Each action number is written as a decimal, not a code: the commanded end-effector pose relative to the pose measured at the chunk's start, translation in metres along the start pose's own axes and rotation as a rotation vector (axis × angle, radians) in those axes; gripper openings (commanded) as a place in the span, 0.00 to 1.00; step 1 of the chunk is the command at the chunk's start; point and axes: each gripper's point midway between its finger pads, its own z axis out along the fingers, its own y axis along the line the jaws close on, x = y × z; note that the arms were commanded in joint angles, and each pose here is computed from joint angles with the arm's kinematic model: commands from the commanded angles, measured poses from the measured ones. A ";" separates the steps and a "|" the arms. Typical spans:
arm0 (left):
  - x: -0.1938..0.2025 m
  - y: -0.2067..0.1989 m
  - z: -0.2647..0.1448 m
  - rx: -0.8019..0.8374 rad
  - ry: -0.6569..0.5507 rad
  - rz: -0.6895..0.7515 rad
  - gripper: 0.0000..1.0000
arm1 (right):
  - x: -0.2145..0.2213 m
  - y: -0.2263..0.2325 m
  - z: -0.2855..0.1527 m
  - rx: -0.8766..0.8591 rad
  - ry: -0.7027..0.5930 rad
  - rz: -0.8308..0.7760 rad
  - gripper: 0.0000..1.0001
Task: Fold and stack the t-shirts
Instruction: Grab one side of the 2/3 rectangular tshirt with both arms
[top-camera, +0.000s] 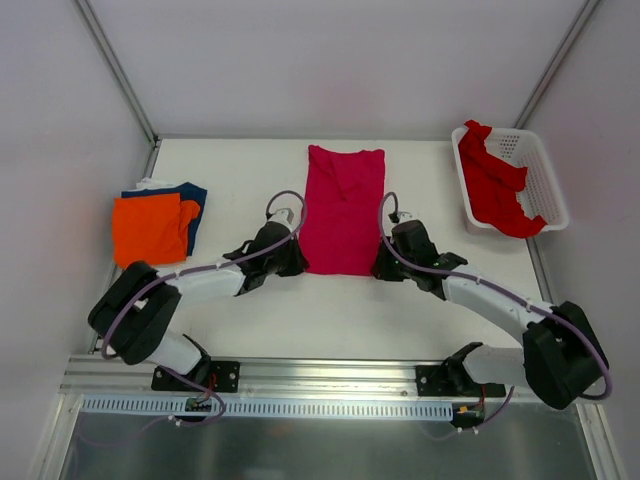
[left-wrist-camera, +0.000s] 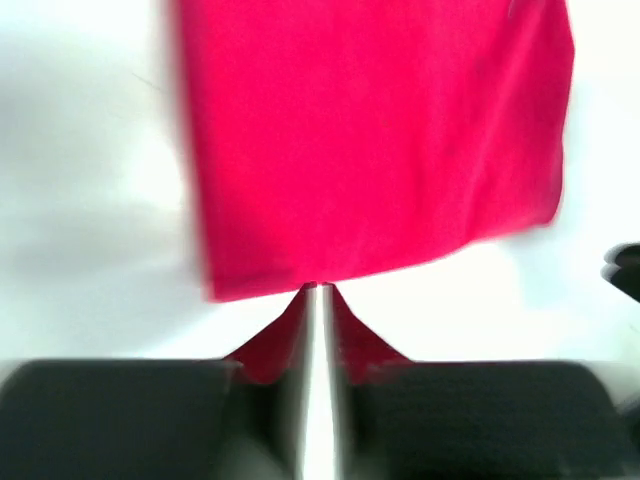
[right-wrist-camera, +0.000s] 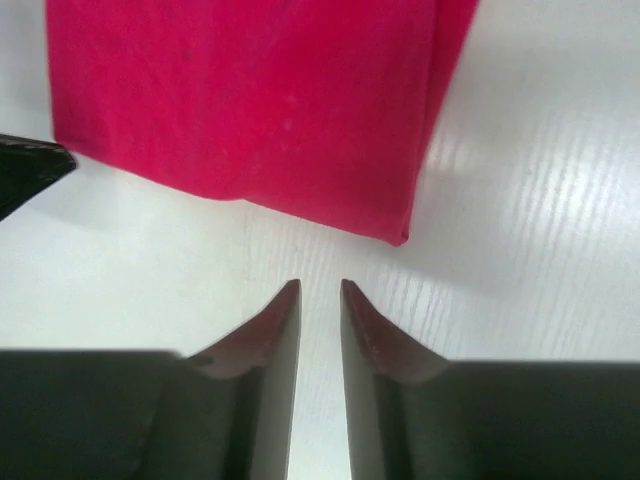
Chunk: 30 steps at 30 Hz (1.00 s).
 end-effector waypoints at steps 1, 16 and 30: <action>-0.022 0.045 -0.036 -0.279 -0.123 0.030 0.29 | -0.002 -0.022 -0.020 0.106 -0.051 -0.014 0.40; 0.028 0.057 -0.018 -0.210 0.018 -0.011 0.99 | 0.032 -0.015 0.008 -0.011 0.023 0.103 0.99; 0.038 0.038 -0.009 0.120 0.022 -0.098 0.99 | 0.029 -0.005 0.017 -0.205 -0.025 0.248 0.99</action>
